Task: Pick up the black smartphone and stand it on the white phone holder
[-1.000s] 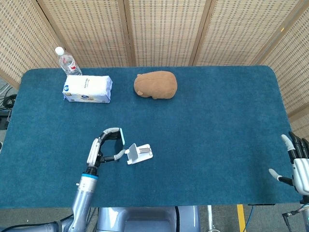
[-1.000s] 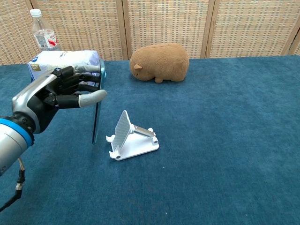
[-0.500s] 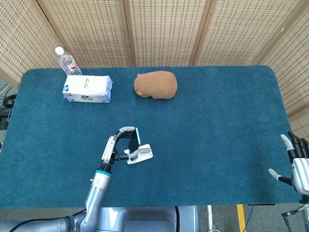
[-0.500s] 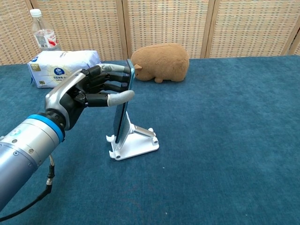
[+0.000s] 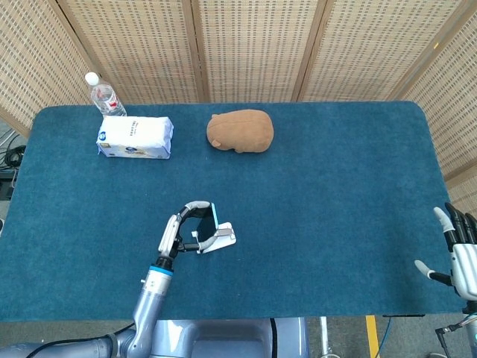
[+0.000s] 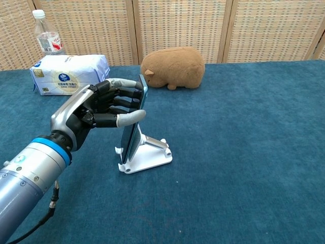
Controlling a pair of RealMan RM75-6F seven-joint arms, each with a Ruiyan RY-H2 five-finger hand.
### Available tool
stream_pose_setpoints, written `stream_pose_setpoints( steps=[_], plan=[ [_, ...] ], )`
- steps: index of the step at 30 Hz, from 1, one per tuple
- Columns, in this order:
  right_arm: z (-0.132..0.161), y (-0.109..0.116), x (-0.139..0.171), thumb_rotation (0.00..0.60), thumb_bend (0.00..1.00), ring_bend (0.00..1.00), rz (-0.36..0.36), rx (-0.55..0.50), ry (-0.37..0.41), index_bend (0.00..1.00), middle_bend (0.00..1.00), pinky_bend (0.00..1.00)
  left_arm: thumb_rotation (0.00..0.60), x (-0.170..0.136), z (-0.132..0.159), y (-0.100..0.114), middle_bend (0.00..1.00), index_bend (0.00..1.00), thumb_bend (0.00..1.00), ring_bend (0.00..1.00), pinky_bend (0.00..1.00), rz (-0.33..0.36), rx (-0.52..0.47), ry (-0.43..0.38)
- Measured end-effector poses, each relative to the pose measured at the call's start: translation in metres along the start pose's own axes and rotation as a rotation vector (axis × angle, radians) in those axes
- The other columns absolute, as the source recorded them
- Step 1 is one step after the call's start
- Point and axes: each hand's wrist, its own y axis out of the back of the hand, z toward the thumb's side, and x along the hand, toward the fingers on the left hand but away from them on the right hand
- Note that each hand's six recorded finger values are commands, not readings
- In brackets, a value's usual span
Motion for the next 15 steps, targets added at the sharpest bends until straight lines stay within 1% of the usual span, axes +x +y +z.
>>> stream_pose_setpoints(
  steps=[5,15],
  plan=[
    [0.0,0.001,0.0,0.6,0.1,0.0,-0.001,-0.003,0.0,0.0,0.0,0.0,0.6,-0.001,-0.001,0.0,0.43,0.35,0.15,0.32,0.31,0.0,0.025,-0.044],
    [-0.001,0.001,0.0,0.6,0.1,0.0,-0.002,-0.005,0.001,0.0,0.0,0.0,0.6,-0.008,-0.023,0.01,0.43,0.34,0.14,0.32,0.31,-0.005,0.012,-0.081]
  ],
)
